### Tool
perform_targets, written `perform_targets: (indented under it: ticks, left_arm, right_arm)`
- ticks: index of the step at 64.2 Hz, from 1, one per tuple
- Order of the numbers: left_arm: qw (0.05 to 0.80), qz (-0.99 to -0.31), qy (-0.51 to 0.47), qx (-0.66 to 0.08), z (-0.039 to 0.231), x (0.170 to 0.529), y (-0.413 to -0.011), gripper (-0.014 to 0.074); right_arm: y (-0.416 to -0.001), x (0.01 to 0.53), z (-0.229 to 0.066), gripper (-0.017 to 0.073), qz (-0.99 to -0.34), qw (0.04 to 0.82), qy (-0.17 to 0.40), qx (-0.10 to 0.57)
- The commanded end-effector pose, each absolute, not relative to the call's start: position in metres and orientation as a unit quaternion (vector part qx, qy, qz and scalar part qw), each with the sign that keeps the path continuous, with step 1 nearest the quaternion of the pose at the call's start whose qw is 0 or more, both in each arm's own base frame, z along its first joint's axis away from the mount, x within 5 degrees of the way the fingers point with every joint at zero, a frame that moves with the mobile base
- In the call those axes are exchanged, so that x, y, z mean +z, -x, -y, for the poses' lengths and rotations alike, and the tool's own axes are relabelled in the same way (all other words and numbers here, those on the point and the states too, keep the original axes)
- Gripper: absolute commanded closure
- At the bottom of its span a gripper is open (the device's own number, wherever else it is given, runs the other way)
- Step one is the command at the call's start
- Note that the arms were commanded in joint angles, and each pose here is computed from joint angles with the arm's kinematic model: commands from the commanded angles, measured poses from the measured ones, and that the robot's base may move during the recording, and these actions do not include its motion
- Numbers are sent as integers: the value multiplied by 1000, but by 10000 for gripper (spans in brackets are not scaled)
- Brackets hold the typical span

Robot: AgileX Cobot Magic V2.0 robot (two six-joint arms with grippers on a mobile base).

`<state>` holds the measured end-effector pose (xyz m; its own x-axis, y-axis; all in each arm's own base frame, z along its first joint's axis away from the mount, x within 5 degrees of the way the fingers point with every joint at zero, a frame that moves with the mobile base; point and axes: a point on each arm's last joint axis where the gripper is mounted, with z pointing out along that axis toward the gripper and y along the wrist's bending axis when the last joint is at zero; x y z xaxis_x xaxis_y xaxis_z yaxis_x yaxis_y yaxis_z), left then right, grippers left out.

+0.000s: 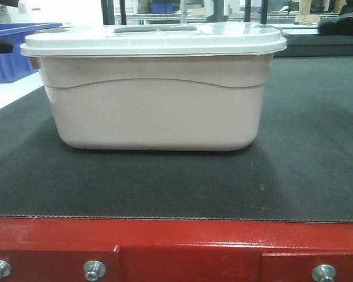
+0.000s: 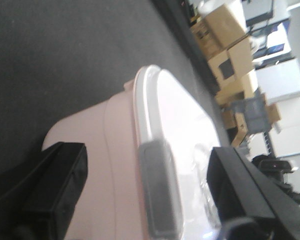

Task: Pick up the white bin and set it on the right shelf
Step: 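Close both grippers on the lid rims at opposite ends of the bin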

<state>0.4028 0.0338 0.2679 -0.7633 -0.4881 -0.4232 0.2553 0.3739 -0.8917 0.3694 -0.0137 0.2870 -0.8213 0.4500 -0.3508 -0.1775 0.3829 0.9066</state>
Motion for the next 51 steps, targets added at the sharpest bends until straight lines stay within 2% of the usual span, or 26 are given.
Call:
perform_targets:
  ticks: [1, 26, 51]
  left_arm:
    - [368, -696, 43, -615, -26, 307, -398, 193]
    - [329, -713, 14, -618, 9, 295, -402, 195]
    - [330, -720, 16, -611, 12, 293, -403, 195]
  right_arm:
    - [-367, 315, -2, -36, -735, 307, -41, 604]
    - [-384, 287, -25, -36, -735, 281, -48, 616]
    - [-385, 285, -33, -35, -731, 278, -43, 622]
